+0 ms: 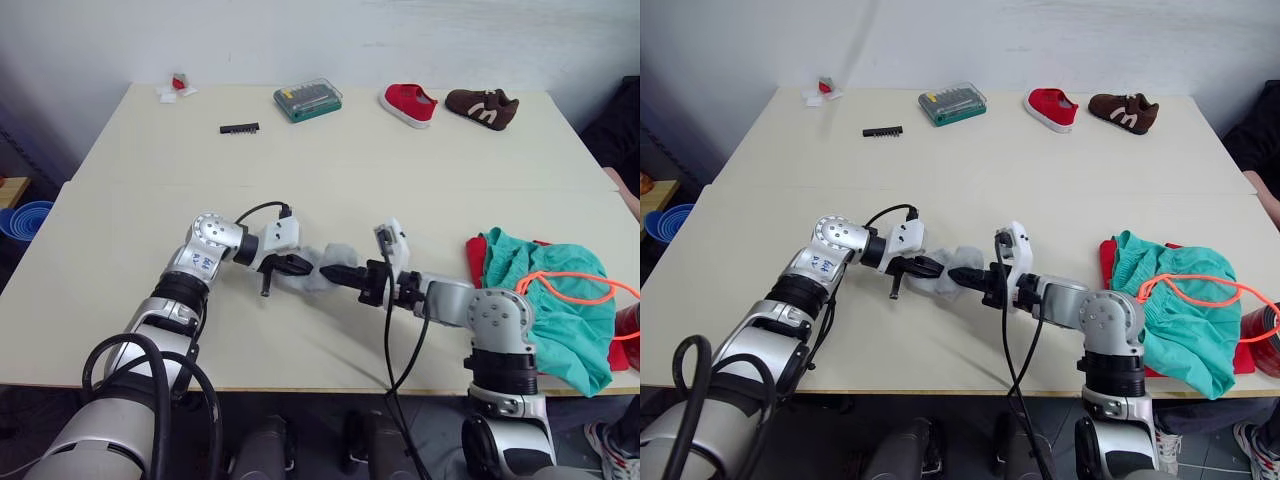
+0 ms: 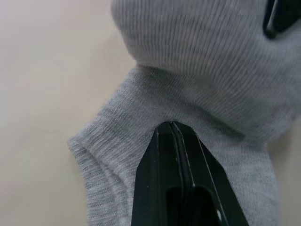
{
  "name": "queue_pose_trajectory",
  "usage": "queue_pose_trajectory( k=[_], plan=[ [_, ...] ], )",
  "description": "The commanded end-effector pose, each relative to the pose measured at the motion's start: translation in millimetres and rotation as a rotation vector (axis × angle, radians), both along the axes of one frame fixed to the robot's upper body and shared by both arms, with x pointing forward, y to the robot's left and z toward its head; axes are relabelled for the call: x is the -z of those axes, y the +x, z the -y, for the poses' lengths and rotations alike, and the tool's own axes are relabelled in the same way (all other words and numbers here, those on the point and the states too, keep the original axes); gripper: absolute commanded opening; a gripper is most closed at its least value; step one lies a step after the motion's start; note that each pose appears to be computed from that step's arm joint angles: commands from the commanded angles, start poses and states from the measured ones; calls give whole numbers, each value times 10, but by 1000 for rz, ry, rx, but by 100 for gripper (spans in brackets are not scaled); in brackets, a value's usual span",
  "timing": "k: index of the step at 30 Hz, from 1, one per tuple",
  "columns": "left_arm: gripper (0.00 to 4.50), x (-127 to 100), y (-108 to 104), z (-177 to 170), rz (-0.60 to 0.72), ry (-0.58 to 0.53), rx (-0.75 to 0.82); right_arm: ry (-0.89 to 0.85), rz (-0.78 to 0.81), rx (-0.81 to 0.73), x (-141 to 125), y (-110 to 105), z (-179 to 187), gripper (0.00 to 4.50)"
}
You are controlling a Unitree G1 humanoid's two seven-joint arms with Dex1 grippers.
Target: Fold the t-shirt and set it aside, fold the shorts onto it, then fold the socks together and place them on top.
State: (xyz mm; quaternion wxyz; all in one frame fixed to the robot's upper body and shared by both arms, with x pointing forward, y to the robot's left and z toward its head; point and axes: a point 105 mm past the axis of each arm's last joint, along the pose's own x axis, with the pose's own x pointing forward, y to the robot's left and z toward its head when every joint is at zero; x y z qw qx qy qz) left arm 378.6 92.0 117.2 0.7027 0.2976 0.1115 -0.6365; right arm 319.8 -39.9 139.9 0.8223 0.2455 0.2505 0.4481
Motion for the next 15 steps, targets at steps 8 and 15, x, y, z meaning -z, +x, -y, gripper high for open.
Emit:
queue_pose_trajectory(
  k=[8, 15],
  plan=[
    [0, 97, -9, -113, -15, 14, -62, -50, 108, -55, -80, 108, -177, 2],
    [0, 87, -7, -127, -14, 10, -75, -42, 100, -78, -73, 107, -203, 57]
  ],
)
